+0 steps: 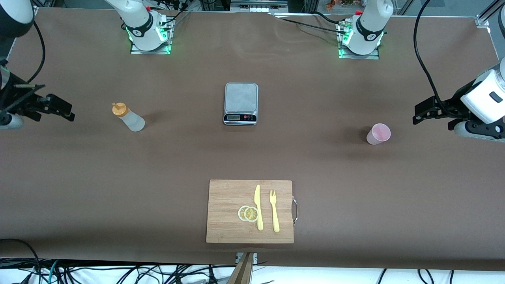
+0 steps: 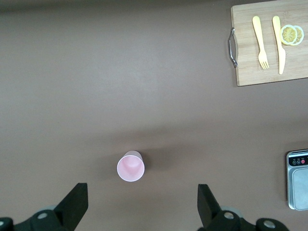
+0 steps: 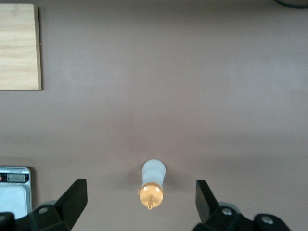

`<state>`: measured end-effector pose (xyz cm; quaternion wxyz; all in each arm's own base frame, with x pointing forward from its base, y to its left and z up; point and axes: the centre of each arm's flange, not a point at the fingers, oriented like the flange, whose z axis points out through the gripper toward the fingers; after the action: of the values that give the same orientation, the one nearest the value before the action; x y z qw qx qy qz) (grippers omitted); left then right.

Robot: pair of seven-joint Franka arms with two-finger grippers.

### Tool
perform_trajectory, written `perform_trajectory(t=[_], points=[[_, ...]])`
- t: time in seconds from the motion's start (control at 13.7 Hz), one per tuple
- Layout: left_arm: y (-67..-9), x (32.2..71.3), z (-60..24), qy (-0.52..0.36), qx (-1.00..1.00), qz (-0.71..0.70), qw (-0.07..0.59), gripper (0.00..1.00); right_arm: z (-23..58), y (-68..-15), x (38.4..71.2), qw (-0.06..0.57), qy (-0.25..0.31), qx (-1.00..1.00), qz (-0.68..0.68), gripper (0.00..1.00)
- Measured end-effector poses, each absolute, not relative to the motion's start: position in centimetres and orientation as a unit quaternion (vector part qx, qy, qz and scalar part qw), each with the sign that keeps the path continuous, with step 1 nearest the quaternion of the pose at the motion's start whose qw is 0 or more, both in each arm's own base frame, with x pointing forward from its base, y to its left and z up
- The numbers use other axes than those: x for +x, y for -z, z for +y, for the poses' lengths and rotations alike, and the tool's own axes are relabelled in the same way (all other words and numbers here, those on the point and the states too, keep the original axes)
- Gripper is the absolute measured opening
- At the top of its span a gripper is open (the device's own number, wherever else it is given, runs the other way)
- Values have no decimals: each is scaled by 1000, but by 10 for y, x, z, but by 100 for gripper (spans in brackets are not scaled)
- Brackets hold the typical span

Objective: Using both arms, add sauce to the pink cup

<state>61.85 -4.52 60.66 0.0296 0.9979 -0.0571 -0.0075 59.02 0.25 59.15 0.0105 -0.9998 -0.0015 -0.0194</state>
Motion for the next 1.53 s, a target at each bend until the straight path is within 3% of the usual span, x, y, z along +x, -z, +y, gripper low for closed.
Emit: perform_trajectory(t=[0.29, 1.53], points=[[-606, 619, -46, 8, 998, -58, 30, 100, 0, -588, 584, 11, -1, -1000, 1, 100], [-607, 618, -46, 9, 998, -58, 30, 100, 4, -591, 585, 10, 4, -1000, -3, 100]])
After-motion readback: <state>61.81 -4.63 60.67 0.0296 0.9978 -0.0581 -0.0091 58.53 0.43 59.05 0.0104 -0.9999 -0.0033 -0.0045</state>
